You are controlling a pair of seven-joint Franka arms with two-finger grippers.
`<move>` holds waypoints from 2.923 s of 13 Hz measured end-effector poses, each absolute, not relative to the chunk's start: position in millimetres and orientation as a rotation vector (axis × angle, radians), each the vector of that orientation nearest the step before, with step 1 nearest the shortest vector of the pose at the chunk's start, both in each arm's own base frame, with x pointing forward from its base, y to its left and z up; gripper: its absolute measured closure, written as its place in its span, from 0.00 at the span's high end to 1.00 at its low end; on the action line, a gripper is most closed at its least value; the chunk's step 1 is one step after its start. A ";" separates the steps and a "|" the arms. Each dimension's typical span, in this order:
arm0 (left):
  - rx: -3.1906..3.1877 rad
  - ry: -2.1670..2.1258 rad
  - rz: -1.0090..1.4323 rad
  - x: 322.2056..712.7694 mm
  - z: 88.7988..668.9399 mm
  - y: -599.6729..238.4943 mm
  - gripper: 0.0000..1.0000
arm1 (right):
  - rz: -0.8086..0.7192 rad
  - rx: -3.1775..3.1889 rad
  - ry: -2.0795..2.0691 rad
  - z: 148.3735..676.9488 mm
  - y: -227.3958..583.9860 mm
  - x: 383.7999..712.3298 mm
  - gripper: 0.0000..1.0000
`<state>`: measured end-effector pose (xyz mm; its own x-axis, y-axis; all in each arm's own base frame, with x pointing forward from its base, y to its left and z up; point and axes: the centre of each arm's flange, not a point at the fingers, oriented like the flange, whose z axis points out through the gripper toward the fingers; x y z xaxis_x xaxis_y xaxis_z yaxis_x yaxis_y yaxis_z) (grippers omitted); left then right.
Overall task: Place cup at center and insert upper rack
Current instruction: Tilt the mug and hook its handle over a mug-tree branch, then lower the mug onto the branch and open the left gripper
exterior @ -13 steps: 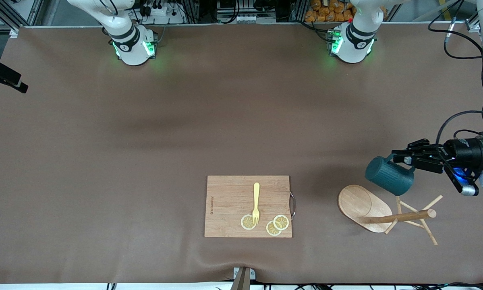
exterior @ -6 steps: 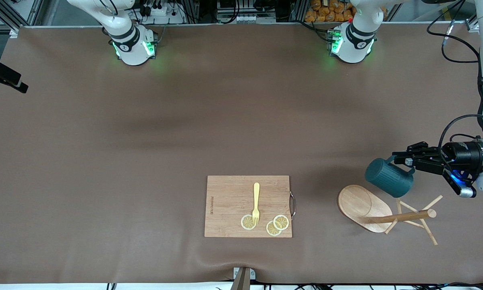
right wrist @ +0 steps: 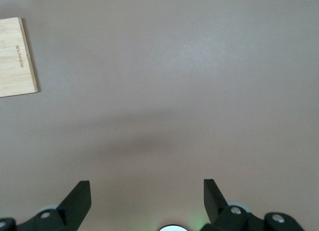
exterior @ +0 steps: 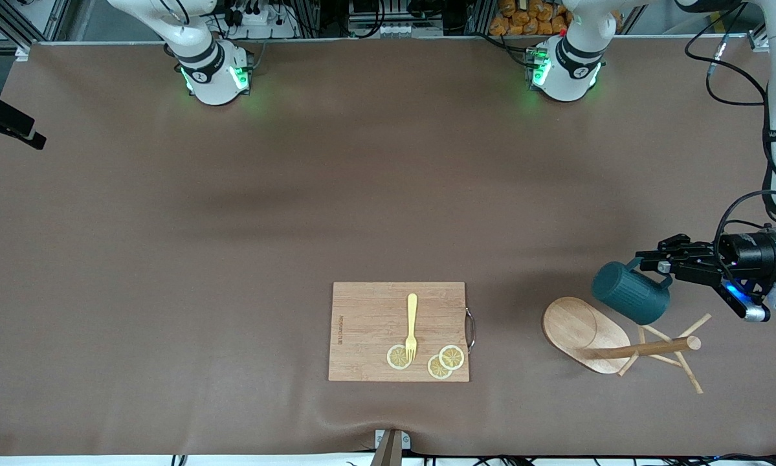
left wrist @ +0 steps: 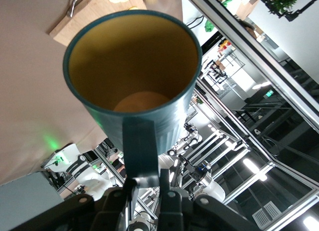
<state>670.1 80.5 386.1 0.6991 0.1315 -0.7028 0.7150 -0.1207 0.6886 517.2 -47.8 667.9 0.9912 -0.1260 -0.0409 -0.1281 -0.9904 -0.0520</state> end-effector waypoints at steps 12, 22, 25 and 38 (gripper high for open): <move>1.616 0.572 -0.398 673.0 338.5 115.1 0.21 | 0.058 -3.080 0.189 667.9 -45.2 517.5 1.00; 1.551 0.477 -0.343 670.5 309.5 121.1 0.21 | 0.059 -3.080 0.189 667.9 -45.1 517.5 1.00; 1.546 0.466 -0.328 668.0 309.7 129.1 0.21 | 0.059 -3.080 0.189 667.9 -45.1 517.5 1.00; 1.437 0.384 -0.283 662.4 279.0 135.7 0.21 | 0.059 -3.080 0.188 667.9 -44.7 517.5 1.00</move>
